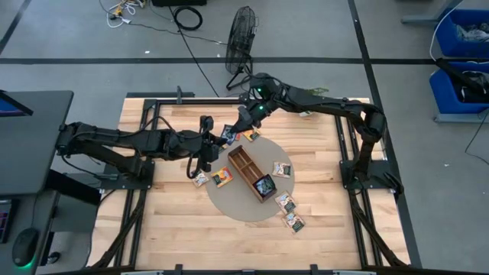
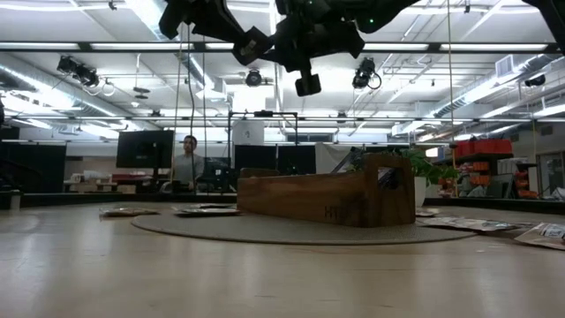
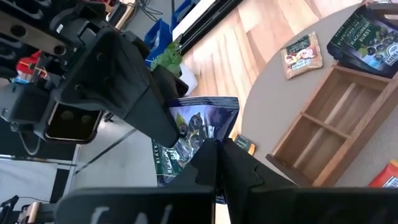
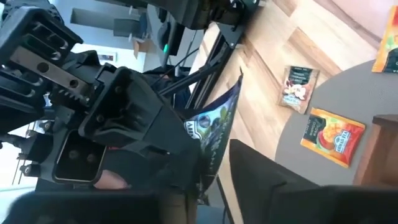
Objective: Pick & Place Tea
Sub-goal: Put the purple tea bag into the right section of the wooden organizer
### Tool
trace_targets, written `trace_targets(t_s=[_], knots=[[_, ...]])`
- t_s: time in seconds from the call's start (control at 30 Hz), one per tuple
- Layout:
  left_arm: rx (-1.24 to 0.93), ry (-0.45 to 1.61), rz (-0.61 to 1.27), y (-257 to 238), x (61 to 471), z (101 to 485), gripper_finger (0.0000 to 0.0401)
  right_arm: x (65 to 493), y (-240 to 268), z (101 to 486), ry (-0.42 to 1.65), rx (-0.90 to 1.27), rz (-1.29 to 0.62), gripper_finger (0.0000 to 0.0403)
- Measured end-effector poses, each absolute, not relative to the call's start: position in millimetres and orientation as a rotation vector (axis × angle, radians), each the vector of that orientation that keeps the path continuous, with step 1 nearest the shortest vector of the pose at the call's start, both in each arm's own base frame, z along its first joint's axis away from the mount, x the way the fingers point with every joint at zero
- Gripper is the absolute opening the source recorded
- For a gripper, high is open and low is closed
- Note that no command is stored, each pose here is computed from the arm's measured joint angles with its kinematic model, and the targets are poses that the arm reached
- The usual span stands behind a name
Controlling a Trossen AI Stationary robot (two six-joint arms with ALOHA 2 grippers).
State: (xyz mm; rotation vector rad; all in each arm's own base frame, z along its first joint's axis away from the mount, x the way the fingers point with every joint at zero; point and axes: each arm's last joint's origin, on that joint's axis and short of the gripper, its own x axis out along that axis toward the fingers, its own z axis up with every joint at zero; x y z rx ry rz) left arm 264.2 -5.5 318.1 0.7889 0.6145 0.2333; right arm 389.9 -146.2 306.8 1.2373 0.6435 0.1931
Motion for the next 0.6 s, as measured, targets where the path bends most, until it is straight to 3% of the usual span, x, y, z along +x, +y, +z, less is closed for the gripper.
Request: trace_targets(t_s=[0.2,0.37,0.6], knots=[[0.763,0.61,0.241,-5,264,318,0.003,390,-146,308,0.631,1.191,0.208,0.0008],[0.598,0.581,0.278,-5,264,318,0.0067,390,-145,309,0.625,1.179,0.201,0.0004],[0.141,0.475,0.294,-5,259,324,0.01,366,-140,340,0.545,1.022,0.053,0.0002]])
